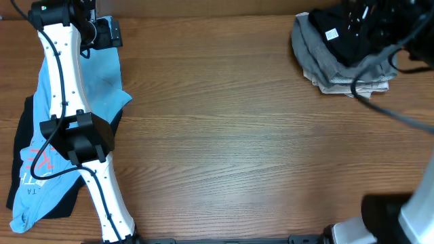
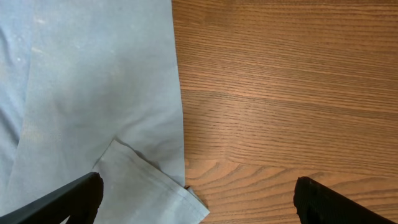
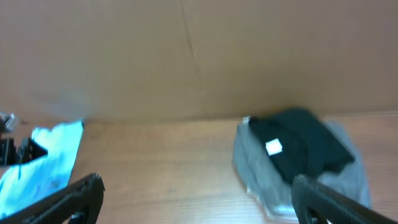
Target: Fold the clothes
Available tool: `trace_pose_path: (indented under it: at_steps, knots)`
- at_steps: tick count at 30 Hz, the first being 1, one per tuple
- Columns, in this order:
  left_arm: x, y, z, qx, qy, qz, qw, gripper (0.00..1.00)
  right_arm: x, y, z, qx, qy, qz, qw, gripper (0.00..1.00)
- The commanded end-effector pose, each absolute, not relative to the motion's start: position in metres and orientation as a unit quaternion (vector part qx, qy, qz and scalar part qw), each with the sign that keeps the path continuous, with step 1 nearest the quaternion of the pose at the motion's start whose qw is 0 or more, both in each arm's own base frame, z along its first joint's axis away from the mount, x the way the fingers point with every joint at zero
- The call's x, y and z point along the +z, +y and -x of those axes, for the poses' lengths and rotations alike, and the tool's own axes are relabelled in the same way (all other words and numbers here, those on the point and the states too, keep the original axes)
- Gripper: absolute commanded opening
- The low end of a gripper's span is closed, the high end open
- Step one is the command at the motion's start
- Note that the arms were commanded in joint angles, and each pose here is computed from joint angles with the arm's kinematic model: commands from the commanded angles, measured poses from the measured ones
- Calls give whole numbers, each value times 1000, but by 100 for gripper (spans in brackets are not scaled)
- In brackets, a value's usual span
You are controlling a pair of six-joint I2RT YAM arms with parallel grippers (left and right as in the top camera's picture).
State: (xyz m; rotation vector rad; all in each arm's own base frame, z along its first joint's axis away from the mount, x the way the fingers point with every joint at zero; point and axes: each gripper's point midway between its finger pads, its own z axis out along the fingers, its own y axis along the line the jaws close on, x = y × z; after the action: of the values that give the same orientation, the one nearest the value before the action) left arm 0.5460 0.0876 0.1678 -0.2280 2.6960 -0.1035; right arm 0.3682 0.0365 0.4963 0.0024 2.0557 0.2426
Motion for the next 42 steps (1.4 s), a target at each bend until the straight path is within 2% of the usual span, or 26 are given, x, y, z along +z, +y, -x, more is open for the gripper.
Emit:
trace_pose_path:
  at_steps: [1, 10, 23, 30, 42]
  knots:
    - [174, 87, -547, -39, 970, 84, 223, 100, 502, 43, -351, 89, 844, 8, 529, 100]
    - [174, 87, -547, -39, 970, 84, 223, 100, 462, 46, -327, 103, 803, 12, 586, 100]
    - [174, 87, -547, -39, 970, 84, 223, 100, 325, 37, -259, 149, 690, -23, 708, 100]
    - [174, 87, -547, -39, 970, 84, 223, 100, 279, 34, -248, 163, 648, -33, 743, 100]
    - [174, 87, -547, -39, 970, 84, 223, 100, 224, 16, -243, 133, 655, -63, 741, 100]
